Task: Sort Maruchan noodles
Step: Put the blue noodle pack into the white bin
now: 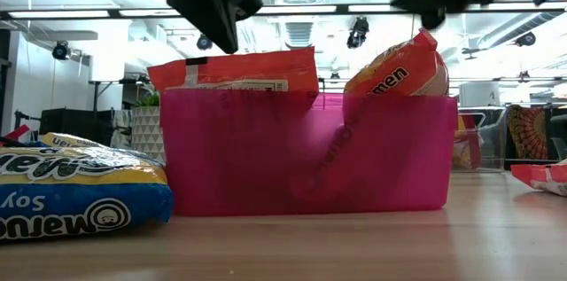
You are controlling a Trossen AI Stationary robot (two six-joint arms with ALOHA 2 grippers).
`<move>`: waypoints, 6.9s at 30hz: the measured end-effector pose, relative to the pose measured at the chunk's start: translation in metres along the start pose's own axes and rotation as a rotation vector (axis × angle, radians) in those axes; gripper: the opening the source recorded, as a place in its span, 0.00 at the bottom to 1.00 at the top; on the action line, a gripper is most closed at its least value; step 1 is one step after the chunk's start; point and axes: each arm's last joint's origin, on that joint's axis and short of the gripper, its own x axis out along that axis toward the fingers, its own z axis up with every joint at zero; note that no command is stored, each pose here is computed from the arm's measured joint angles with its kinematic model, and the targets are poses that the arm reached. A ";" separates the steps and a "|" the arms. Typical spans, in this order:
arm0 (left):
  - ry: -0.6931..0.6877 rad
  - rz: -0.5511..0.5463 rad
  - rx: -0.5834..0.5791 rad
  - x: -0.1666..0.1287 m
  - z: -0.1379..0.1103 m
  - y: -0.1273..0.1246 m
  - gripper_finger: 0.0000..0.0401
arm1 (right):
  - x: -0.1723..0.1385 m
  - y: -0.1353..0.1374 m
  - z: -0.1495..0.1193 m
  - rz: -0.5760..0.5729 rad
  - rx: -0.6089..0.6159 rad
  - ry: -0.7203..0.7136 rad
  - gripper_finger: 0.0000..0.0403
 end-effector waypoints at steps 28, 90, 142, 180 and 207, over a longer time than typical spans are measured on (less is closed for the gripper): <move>-0.313 0.560 -0.072 -0.043 -0.089 0.001 0.00 | 0.082 -0.004 0.012 -0.093 0.412 0.811 0.12; 0.490 0.492 -0.600 0.087 -0.139 0.003 0.00 | 0.115 -0.008 0.019 -0.067 0.302 1.025 0.12; -0.025 0.553 -0.239 0.052 -0.134 0.007 0.00 | 0.144 -0.003 0.013 -0.170 0.440 0.641 0.50; -0.089 0.559 -0.519 0.093 -0.201 -0.015 0.00 | 0.276 -0.068 -0.029 -0.087 0.698 0.526 0.67; -0.149 0.537 -0.523 0.096 -0.197 -0.014 0.00 | 0.310 -0.055 -0.074 0.091 0.757 0.487 0.67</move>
